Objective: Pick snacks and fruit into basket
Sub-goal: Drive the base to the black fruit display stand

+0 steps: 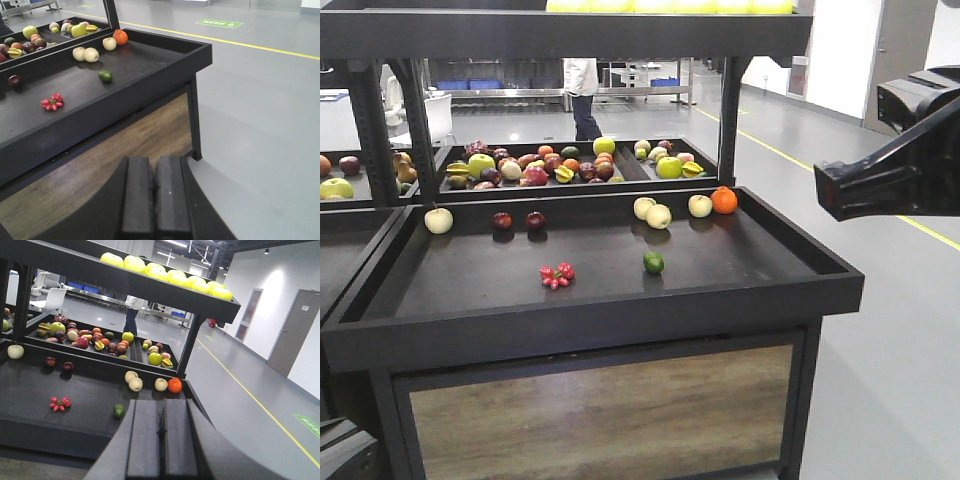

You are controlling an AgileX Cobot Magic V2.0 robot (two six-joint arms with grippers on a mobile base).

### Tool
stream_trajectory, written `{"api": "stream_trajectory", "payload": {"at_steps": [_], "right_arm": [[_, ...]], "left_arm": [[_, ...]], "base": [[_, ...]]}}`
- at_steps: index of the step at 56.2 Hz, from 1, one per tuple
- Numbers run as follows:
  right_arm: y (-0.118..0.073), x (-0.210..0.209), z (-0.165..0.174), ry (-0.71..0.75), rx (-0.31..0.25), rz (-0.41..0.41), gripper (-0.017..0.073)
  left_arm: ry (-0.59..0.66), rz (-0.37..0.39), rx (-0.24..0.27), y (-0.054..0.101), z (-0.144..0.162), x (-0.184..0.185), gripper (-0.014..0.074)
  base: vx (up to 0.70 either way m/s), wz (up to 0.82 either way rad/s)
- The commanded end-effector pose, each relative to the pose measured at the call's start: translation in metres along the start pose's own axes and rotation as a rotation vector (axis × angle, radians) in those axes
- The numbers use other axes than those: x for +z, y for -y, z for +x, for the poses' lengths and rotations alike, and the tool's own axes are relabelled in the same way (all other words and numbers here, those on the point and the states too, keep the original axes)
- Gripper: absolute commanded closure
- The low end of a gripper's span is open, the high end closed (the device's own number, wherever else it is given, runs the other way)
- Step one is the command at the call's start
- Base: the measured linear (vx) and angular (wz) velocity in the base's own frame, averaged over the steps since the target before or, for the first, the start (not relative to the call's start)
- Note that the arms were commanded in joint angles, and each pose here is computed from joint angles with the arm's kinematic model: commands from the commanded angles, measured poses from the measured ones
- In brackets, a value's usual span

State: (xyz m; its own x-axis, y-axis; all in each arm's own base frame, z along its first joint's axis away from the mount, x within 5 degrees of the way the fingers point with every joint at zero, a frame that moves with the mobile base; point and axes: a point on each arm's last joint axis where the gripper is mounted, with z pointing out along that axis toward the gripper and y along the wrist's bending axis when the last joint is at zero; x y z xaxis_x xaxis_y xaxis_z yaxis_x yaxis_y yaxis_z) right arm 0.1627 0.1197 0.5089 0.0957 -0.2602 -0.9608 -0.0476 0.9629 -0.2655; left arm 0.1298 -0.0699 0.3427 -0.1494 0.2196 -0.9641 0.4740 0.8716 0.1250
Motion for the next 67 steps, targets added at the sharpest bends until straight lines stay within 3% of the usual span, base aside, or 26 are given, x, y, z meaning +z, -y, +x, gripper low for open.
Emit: {"api": "stream_trajectory", "payload": {"at_steps": [1,67], "right_arm": [[0.0119,-0.0043,-0.0145,0.087,-0.017,0.029,0.0566],[0.0119,-0.0043,-0.0145,0.087,-0.017,0.029,0.0566]], "left_arm": [[0.108,0.012,-0.01,0.0004,-0.0165,-0.0031,0.0599],[0.108,0.012,-0.01,0.0004,-0.0165,-0.0031,0.0599]], "base": [[0.32,0.07],[0.38,-0.05]]}}
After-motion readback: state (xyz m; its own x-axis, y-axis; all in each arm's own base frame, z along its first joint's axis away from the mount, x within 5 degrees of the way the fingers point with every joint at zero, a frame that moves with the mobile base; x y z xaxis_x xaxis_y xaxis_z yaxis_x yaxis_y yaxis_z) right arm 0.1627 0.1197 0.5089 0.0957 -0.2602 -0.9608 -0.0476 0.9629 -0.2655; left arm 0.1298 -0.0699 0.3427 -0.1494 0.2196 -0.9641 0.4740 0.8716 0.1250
